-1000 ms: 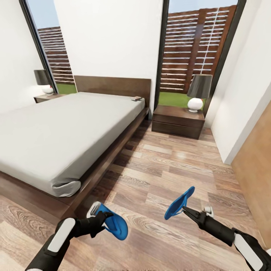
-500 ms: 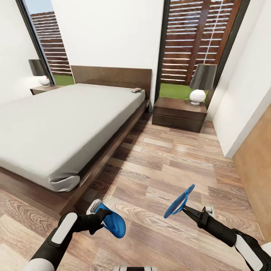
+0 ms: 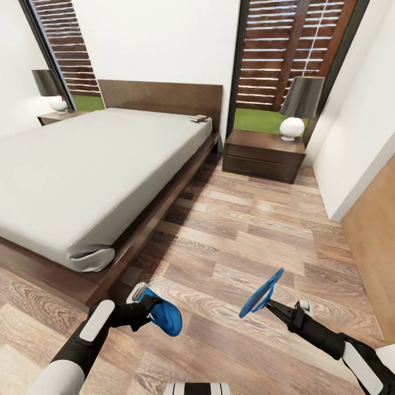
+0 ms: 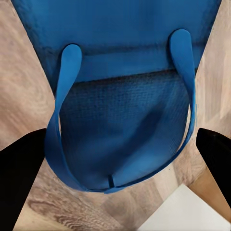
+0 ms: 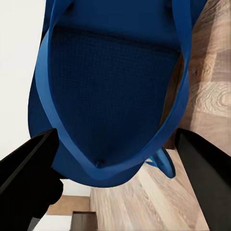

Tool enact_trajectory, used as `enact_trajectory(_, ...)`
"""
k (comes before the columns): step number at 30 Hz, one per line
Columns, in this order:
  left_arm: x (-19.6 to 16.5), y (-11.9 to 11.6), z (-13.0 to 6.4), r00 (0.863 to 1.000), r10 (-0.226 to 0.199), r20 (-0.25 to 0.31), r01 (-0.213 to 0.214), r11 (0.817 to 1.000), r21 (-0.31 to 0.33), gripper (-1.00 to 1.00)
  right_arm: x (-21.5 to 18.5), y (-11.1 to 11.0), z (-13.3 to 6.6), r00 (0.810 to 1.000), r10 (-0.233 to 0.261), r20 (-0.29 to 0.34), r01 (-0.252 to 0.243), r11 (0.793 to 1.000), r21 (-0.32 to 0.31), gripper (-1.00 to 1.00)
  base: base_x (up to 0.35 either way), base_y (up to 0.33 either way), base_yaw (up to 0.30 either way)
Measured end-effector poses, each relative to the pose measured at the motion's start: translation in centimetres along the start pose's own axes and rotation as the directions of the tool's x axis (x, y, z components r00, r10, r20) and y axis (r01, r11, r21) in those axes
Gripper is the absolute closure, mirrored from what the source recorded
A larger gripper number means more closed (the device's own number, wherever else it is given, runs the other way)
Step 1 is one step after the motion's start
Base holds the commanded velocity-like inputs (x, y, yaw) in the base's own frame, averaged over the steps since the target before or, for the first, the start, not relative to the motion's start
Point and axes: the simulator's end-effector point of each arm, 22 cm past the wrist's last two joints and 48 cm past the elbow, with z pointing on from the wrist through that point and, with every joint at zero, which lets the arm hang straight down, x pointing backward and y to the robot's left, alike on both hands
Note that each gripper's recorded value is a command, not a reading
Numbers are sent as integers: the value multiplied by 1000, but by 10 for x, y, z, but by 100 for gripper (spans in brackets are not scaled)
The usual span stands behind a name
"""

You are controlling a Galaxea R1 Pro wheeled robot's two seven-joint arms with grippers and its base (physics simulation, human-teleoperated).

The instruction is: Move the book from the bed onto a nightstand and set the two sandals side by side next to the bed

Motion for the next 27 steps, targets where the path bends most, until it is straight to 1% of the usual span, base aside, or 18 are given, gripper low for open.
enact_trajectory(2, -2, 1, 3, 1000, -5, -3, 5, 1000, -6, 100, 1, -1, 0, 1000, 5, -2, -5, 1000, -9, 100, 0, 0, 0)
enact_trajectory(5, -4, 5, 8, 1000, -11, -8, 11, 1000, -16, 100, 2, 5, 2, 1000, 5, -6, -5, 999, -43, 100, 0, 0, 0)
enact_trajectory(7, -4, 8, 11, 1000, -15, -12, 15, 1000, -22, 100, 4, 4, 2, 1000, 8, -9, -9, 999, -49, 100, 0, 0, 0)
enact_trajectory(14, -1, 19, 21, 999, -29, -28, 28, 999, -41, 100, 10, -7, 1, 999, 30, -16, -31, 999, -43, 100, 0, 0, 0)
enact_trajectory(16, -1, 18, 21, 999, -30, -28, 29, 999, -39, 100, 10, -6, 1, 999, 31, -16, -32, 999, -44, 100, 0, 0, 0)
enact_trajectory(21, -6, 16, 21, 999, -36, -5, 36, 999, -36, 100, 10, -6, 1, 999, 30, -16, -31, 998, -46, 100, 0, 0, 0)
enact_trajectory(27, -10, 18, 20, 999, -36, 7, 36, 999, -41, 100, 10, -5, 1, 999, 30, -16, -31, 998, -48, 100, 0, 0, 0)
